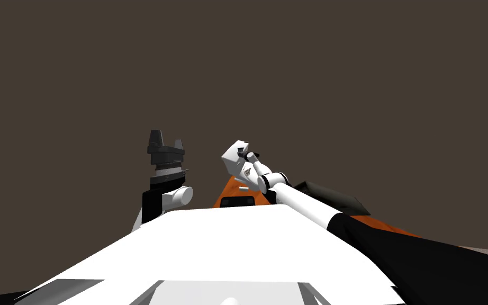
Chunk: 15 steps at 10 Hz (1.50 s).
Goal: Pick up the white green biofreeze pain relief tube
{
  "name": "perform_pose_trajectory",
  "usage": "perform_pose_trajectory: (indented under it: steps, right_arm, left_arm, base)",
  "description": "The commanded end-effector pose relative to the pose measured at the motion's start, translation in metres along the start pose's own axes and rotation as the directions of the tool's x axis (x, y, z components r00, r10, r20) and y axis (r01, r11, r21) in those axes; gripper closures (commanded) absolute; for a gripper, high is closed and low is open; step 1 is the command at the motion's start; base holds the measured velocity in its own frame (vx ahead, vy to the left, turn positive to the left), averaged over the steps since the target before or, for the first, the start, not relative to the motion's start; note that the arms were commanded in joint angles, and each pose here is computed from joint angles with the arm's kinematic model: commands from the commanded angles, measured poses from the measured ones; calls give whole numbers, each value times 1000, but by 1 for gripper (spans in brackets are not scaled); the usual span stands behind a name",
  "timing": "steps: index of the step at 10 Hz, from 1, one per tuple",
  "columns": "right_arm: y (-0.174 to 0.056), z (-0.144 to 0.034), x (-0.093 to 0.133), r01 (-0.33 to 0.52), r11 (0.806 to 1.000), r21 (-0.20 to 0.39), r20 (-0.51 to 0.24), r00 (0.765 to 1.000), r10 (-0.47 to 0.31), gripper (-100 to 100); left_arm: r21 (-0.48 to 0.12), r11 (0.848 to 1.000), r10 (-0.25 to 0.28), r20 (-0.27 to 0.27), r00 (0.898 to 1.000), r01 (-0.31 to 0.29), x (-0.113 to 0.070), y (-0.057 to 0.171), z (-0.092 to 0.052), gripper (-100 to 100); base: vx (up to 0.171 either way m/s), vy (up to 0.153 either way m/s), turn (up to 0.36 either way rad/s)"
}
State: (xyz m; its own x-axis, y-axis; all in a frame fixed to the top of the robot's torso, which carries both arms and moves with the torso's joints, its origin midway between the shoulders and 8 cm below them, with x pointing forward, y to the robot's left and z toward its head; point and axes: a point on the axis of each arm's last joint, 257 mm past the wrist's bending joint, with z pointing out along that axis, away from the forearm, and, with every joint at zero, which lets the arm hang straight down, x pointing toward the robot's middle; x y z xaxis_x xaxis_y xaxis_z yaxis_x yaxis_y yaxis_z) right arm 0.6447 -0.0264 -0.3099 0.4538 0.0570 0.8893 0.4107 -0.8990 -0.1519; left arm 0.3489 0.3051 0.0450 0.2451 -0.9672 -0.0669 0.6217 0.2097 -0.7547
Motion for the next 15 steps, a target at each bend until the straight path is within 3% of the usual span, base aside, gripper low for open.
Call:
perform_pose_trajectory:
  steps: [1, 2, 6, 7, 9, 10, 15]
  right_arm:
    - [-3, 1, 0, 26, 1000, 6, 0, 1000, -26, 100]
    - [-18, 2, -5, 18, 998, 61, 20, 1000, -20, 100]
    - [-21, 2, -1, 51, 996, 69, 4, 999, -52, 100]
    - [-36, 1, -5, 47, 991, 126, 19, 999, -50, 100]
    - [-39, 1, 0, 73, 988, 134, -2, 997, -73, 100]
    - [-54, 0, -3, 68, 980, 187, 8, 997, -70, 100]
    - [-57, -1, 3, 69, 978, 198, -15, 998, -68, 100]
  left_arm:
    - [0, 1000, 0, 0, 1000, 0, 0, 0, 0, 0]
    - [0, 1000, 0, 0, 1000, 0, 0, 0, 0, 0]
    - [0, 1000, 0, 0, 1000, 0, 0, 0, 0, 0]
    - [0, 1000, 0, 0, 1000, 0, 0, 0, 0, 0]
    - [0, 1000, 0, 0, 1000, 0, 0, 0, 0, 0]
    - [0, 1000, 0, 0, 1000, 0, 0, 0, 0, 0]
    - [0, 1000, 0, 0, 1000, 0, 0, 0, 0, 0]
  base:
    - [-2, 2, 57]
    - [12, 81, -364]
    - [6, 37, -59]
    - [19, 63, -360]
    - [5, 86, -160]
    - [26, 102, -333]
    - [-2, 28, -50]
